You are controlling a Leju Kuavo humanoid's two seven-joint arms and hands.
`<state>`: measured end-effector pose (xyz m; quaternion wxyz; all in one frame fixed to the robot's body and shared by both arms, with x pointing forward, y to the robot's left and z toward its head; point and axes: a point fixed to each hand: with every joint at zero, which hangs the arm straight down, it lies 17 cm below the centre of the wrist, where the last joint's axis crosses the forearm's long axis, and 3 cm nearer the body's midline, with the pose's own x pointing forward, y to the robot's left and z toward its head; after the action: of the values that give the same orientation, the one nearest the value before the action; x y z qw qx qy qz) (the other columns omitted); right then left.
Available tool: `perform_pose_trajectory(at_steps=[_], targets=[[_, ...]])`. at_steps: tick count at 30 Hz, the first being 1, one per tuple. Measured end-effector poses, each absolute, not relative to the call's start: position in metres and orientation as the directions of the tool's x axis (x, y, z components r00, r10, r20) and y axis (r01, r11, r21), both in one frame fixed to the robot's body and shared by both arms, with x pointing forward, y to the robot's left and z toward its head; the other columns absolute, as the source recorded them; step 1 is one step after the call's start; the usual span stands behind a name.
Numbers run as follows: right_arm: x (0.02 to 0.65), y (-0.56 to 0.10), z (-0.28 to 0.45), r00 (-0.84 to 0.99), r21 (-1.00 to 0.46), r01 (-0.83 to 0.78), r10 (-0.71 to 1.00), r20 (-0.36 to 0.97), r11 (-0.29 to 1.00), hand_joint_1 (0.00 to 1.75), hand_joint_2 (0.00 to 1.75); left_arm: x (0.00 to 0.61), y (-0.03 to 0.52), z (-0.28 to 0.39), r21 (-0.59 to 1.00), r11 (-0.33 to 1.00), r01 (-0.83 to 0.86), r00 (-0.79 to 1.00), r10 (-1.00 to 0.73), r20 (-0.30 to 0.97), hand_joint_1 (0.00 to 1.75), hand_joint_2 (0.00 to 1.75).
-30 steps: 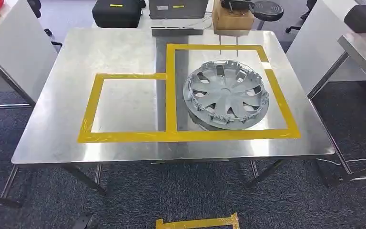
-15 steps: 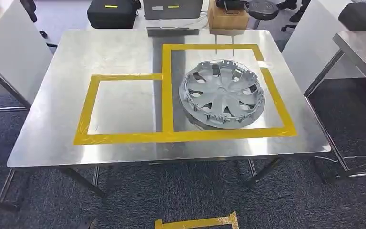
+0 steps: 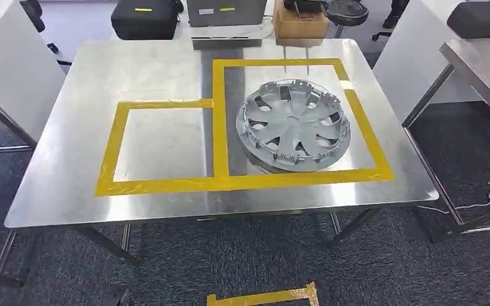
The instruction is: Take the parts from the cabinet and place them on the table.
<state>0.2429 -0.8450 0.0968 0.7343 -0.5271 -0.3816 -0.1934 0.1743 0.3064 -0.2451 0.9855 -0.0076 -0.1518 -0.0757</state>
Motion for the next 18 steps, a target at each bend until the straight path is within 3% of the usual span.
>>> perform_pose_trajectory(at_steps=[6,12,18], targets=[[0.229,-0.780,-0.001,0.691,-0.622,0.620,0.043,0.721,0.478,0.00,1.75,0.173,0.327,-0.241,0.053,0.991,0.122,0.949,-0.132,0.287,0.00,0.00],[0.220,-0.664,-0.117,0.793,-0.574,0.473,-0.039,0.608,0.669,0.00,1.75,0.187,0.345,-0.231,0.101,0.992,0.076,0.938,-0.105,0.330,0.00,0.00],[0.223,-0.553,-0.187,0.868,-0.443,0.313,-0.063,0.493,0.840,0.00,1.75,0.197,0.356,-0.222,0.097,0.992,0.077,0.926,-0.107,0.362,0.00,0.00]])
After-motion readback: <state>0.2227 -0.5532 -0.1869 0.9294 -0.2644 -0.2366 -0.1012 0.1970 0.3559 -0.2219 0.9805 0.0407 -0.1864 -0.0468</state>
